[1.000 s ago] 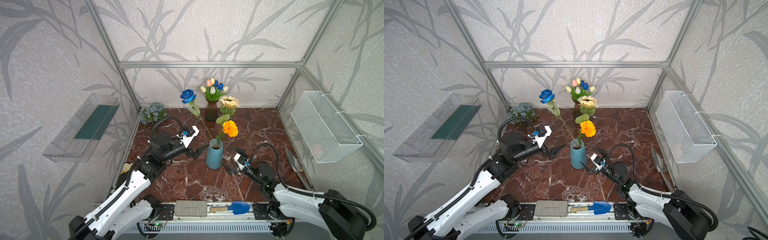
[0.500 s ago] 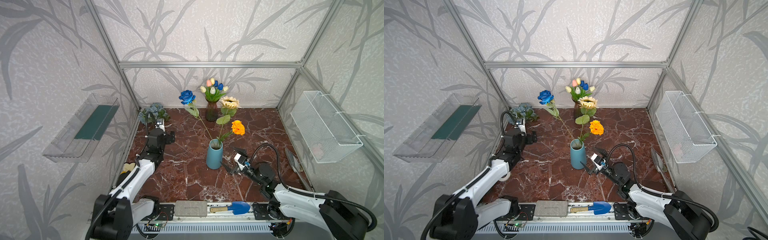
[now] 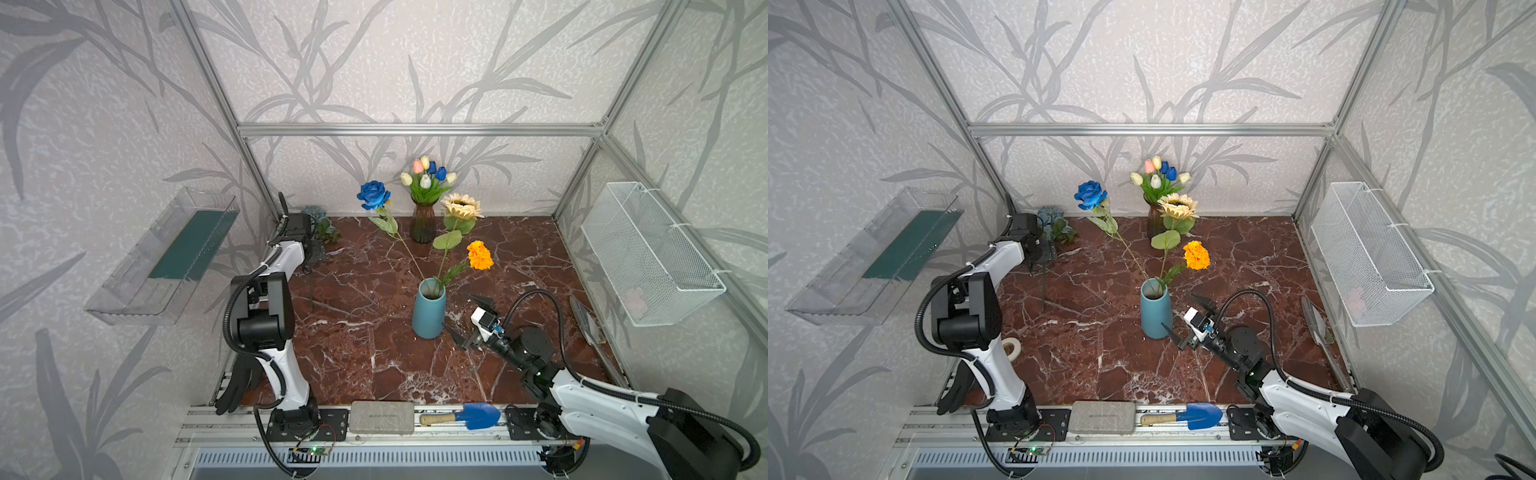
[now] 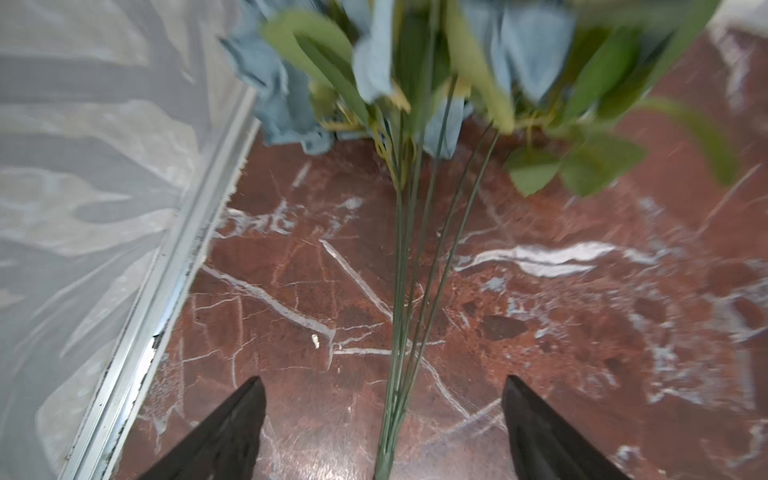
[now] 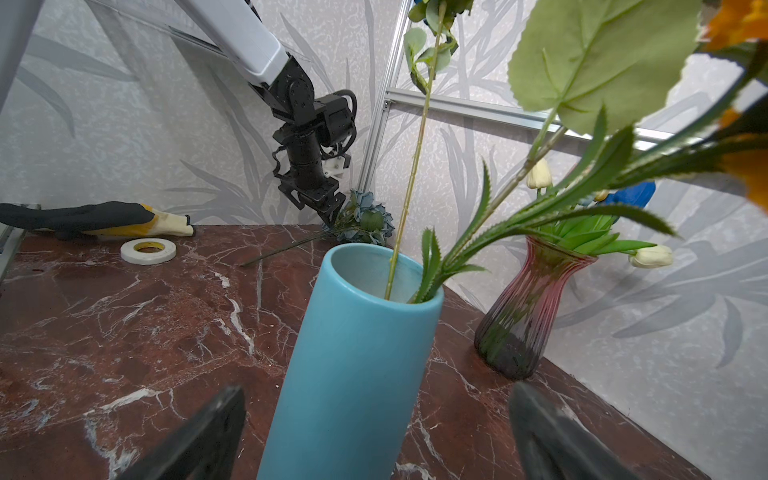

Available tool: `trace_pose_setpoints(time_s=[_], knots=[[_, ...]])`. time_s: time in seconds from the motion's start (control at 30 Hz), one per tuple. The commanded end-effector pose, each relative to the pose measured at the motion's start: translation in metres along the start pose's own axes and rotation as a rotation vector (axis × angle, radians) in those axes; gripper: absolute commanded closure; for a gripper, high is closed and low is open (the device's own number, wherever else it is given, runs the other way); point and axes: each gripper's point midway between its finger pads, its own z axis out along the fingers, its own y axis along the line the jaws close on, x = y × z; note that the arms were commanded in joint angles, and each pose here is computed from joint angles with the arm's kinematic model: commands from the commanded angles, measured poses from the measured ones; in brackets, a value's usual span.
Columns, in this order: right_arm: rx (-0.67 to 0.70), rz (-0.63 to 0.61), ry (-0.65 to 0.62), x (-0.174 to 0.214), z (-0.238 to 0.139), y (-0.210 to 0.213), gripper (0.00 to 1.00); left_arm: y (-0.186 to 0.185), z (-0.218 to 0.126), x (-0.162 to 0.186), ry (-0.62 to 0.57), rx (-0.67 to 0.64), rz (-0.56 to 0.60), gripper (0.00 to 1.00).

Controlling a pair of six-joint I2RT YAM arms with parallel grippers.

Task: Arrange the flowers into the vase
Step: 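Move the left gripper back to the pile and grasp the pale blue roses, then lift the bunch of pale blue roses high with the left gripper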

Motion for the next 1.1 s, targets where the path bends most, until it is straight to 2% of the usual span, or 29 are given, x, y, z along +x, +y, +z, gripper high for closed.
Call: trace_pose_setpoints(time_s=[0.0, 0.1, 0.27, 0.53, 0.6, 0.63, 0.77, 1.07], knots=[[0.006, -0.002, -0.002, -0.001, 0.003, 0.000, 0.01, 0.007, 0.010, 0.040, 0.178, -0.024, 0.046, 0.09], [0.007, -0.004, -0.003, 0.000, 0.004, 0.000, 0.01, 0.006, 0.019, 0.047, 0.203, -0.017, 0.068, 0.13], [0.012, -0.006, -0.003, 0.000, 0.003, -0.001, 0.01, 0.006, 0.029, 0.055, 0.254, -0.013, 0.090, 0.27], [0.020, -0.006, -0.006, -0.002, 0.002, -0.003, 0.01, 0.002, 0.038, 0.058, 0.274, 0.020, 0.095, 0.67], [0.021, -0.004, -0.006, -0.001, 0.002, -0.003, 0.01, 0.001, 0.037, 0.057, 0.273, 0.027, 0.094, 0.69], [0.020, -0.004, -0.007, -0.002, 0.002, -0.002, 0.01, 0.000, 0.037, 0.057, 0.272, 0.030, 0.095, 0.74], [0.022, -0.006, -0.011, -0.003, 0.001, -0.003, 0.01, 0.000, 0.036, 0.054, 0.265, 0.032, 0.095, 0.83], [0.022, -0.005, -0.012, -0.003, 0.002, -0.003, 0.01, -0.008, 0.030, 0.052, 0.242, 0.083, 0.081, 0.98]])
